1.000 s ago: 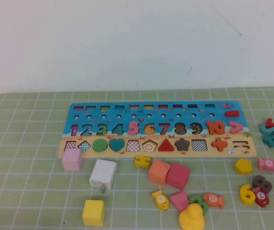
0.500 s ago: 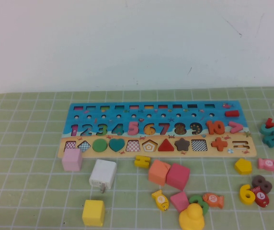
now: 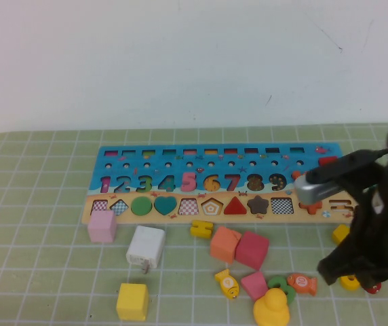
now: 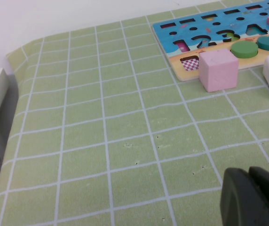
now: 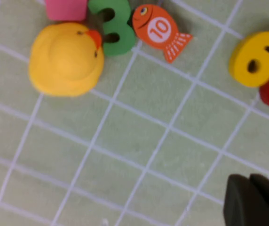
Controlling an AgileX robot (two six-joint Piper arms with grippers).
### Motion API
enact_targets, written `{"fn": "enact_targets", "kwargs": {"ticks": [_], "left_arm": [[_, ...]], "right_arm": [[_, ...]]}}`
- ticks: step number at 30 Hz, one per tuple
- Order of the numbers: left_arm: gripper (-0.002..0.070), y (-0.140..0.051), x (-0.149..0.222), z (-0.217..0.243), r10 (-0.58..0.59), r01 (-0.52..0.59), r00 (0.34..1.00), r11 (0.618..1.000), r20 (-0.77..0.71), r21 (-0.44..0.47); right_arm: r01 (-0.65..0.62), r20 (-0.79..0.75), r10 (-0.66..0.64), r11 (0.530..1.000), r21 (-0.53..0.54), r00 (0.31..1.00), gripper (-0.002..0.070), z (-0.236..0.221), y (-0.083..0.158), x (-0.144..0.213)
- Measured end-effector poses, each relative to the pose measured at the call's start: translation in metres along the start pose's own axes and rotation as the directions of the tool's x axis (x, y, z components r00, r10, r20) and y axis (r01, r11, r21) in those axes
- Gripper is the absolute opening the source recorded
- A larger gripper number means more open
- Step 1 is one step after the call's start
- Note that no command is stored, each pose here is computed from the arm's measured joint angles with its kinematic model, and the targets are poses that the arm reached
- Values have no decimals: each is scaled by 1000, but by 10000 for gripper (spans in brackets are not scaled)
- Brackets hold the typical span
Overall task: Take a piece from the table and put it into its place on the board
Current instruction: Pick up the "number 6"
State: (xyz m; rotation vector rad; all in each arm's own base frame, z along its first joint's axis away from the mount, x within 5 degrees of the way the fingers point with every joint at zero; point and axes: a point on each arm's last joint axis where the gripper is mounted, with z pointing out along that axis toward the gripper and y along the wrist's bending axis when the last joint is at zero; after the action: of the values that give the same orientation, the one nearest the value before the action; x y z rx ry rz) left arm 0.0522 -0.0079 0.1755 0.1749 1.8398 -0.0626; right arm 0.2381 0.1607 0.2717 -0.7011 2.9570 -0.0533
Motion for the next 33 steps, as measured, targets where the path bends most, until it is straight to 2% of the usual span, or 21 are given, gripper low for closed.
{"fn": "enact_targets", "kwargs": {"ticks": [8, 11, 17, 20, 25, 33], "left_arm": [[-2, 0, 0, 0, 0, 0, 1000, 1000, 0, 0], [-2, 0, 0, 0, 0, 0, 1000, 1000, 0, 0], [-2, 0, 0, 0, 0, 0, 1000, 1000, 0, 0], [-2, 0, 0, 0, 0, 0, 1000, 1000, 0, 0], [-2, 0, 0, 0, 0, 0, 1000, 1000, 0, 0], [-2, 0, 0, 0, 0, 0, 1000, 1000, 0, 0]], "right_arm": [[-109, -38, 110, 994, 22, 993, 16, 40, 5, -21], [-152, -40, 153, 988, 26, 987, 87, 49, 6, -26], [-224, -67, 226, 974, 45, 972, 330, 65, 6, -30], [-273, -62, 276, 961, 45, 959, 388, 72, 0, -29], [-323, -59, 325, 945, 43, 944, 410, 88, -10, -22], [-347, -25, 348, 938, 18, 937, 412, 98, -12, -19]]}}
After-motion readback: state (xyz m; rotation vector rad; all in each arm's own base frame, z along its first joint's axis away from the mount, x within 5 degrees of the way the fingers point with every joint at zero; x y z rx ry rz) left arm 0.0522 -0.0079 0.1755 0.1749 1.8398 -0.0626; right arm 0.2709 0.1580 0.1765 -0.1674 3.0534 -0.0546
